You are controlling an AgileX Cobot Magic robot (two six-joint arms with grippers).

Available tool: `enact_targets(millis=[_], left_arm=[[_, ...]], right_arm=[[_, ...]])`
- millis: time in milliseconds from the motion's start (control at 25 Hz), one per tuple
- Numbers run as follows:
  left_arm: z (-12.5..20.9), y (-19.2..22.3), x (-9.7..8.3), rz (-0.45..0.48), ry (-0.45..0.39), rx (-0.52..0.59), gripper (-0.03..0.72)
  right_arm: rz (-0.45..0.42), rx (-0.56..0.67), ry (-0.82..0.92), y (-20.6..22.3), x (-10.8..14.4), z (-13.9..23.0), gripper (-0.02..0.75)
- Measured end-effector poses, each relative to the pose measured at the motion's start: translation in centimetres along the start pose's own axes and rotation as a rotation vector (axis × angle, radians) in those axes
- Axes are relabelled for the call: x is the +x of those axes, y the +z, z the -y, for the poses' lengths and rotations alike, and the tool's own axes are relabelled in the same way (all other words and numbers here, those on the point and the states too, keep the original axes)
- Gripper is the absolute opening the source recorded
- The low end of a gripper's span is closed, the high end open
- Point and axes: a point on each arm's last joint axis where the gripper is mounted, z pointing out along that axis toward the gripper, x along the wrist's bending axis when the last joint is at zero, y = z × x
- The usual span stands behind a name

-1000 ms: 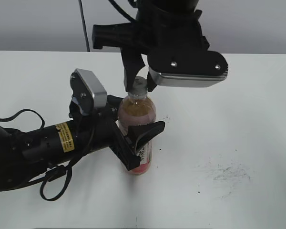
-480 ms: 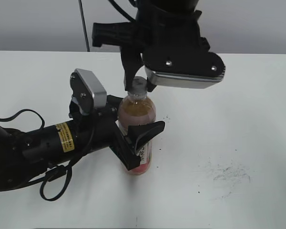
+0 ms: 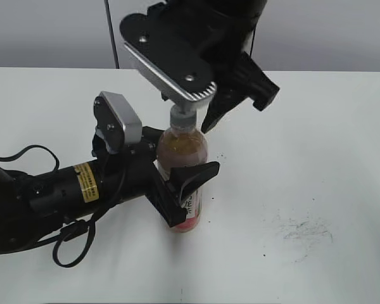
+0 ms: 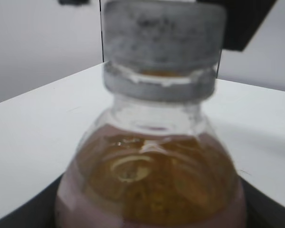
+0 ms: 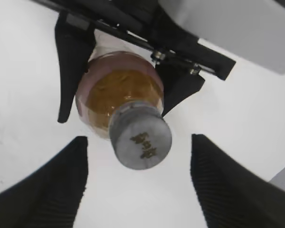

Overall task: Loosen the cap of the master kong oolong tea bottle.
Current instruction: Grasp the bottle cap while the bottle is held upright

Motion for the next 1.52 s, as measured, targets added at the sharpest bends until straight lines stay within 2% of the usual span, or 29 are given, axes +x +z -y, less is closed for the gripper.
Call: enact_targets(millis=[120, 240, 320, 520, 640, 760, 1040, 1520], left_arm=[[0.00, 0.00, -0.01, 0.001, 0.001, 0.000, 0.445], [0.00, 0.00, -0.01, 0.001, 0.001, 0.000, 0.445], [0.00, 0.00, -0.01, 0.001, 0.001, 0.000, 0.445], [0.00, 0.00, -0.01, 0.001, 0.001, 0.000, 0.445], [0.00, 0.00, -0.01, 0.001, 0.001, 0.000, 0.445], [0.00, 0.00, -0.01, 0.001, 0.002, 0.000, 0.445], [0.00, 0.00, -0.01, 0.001, 0.003, 0.000, 0.445], [0.00, 0.00, 0.00, 0.000, 0.003, 0.000, 0.445]], right_arm=[[0.000, 0.002, 0.259, 0.00, 0.01, 0.02, 0.600], [0.000, 0.002, 0.535, 0.00, 0.01, 0.02, 0.637], [0.000, 0.002, 0.696, 0.00, 0.01, 0.02, 0.633], [-0.007, -0.023, 1.110, -0.01, -0.05, -0.20, 0.545], [-0.015, -0.035, 1.365, -0.01, -0.09, -0.31, 0.526], [-0.021, -0.040, 1.543, -0.01, -0.11, -0.36, 0.521], [-0.024, -0.044, 1.767, -0.22, -0.09, -0.40, 0.491], [-0.035, -0.057, 1.801, -0.28, -0.05, -0.56, 0.409]])
